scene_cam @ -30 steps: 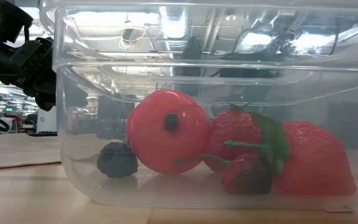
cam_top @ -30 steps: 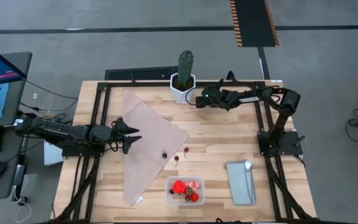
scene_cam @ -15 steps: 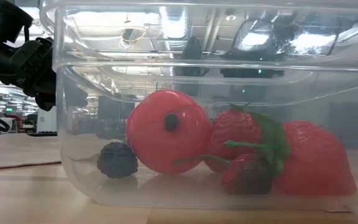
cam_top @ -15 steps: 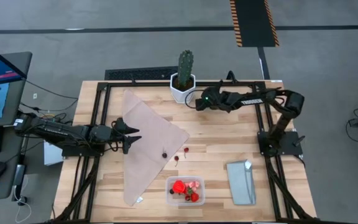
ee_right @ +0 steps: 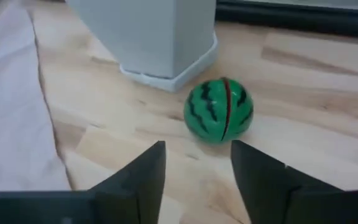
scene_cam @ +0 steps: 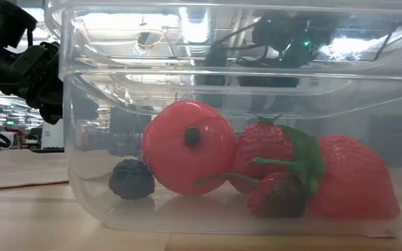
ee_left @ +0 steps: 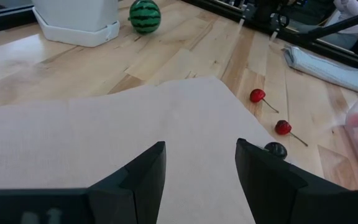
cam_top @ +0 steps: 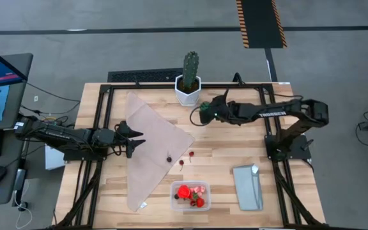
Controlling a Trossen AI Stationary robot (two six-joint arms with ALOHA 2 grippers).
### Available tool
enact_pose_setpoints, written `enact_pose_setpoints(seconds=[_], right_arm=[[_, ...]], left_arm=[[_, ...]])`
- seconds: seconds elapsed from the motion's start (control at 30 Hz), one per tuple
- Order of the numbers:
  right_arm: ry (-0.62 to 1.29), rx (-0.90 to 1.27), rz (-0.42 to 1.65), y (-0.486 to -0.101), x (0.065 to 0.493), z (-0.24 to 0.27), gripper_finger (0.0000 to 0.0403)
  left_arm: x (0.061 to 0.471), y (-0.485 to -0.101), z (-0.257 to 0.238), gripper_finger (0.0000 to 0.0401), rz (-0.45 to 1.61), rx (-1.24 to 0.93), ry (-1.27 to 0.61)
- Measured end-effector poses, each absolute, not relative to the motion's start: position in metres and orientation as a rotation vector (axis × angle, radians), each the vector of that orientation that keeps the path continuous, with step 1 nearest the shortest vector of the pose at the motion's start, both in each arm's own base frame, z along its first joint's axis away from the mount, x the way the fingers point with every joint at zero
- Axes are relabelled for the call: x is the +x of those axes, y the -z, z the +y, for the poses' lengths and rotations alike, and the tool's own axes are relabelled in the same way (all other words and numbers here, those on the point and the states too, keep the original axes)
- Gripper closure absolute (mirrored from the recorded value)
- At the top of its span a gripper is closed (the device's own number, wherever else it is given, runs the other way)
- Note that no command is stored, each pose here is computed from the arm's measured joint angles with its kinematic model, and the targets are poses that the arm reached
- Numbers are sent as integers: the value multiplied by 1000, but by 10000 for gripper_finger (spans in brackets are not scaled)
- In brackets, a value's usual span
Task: Pick and placing Produce into tupperware
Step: Put the watermelon into the transparent bin
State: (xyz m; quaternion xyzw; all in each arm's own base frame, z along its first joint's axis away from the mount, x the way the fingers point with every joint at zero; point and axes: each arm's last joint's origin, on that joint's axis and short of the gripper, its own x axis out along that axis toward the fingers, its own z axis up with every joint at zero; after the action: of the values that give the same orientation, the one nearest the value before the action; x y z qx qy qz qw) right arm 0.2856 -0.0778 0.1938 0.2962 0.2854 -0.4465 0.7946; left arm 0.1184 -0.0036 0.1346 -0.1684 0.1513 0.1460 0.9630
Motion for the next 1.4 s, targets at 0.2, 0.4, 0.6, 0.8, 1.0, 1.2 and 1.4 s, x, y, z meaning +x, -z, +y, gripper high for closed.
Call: enact_pose_setpoints(seconds=[0.2, 0.4, 0.6, 0.8, 1.0, 1.2, 1.4], right_arm=[[979, 672, 623, -182, 290, -83, 174], [1027, 714, 637, -167, 290, -103, 52], [968, 758, 615, -165, 291, -124, 25], [959, 772, 634, -159, 290, -135, 7], [943, 826, 705, -137, 295, -141, 13], [927, 837, 729, -132, 302, -143, 23], [904, 796, 724, -137, 306, -144, 92]], left_arm=[[118, -135, -4, 219, 307, -341, -295], [118, -135, -4, 219, 306, -341, -296], [118, -135, -4, 219, 306, -341, -296], [118, -135, -4, 219, 306, -342, -295], [118, -135, -4, 219, 306, -342, -295], [118, -135, -4, 219, 306, -341, -296], [118, -135, -4, 219, 306, -342, -296]])
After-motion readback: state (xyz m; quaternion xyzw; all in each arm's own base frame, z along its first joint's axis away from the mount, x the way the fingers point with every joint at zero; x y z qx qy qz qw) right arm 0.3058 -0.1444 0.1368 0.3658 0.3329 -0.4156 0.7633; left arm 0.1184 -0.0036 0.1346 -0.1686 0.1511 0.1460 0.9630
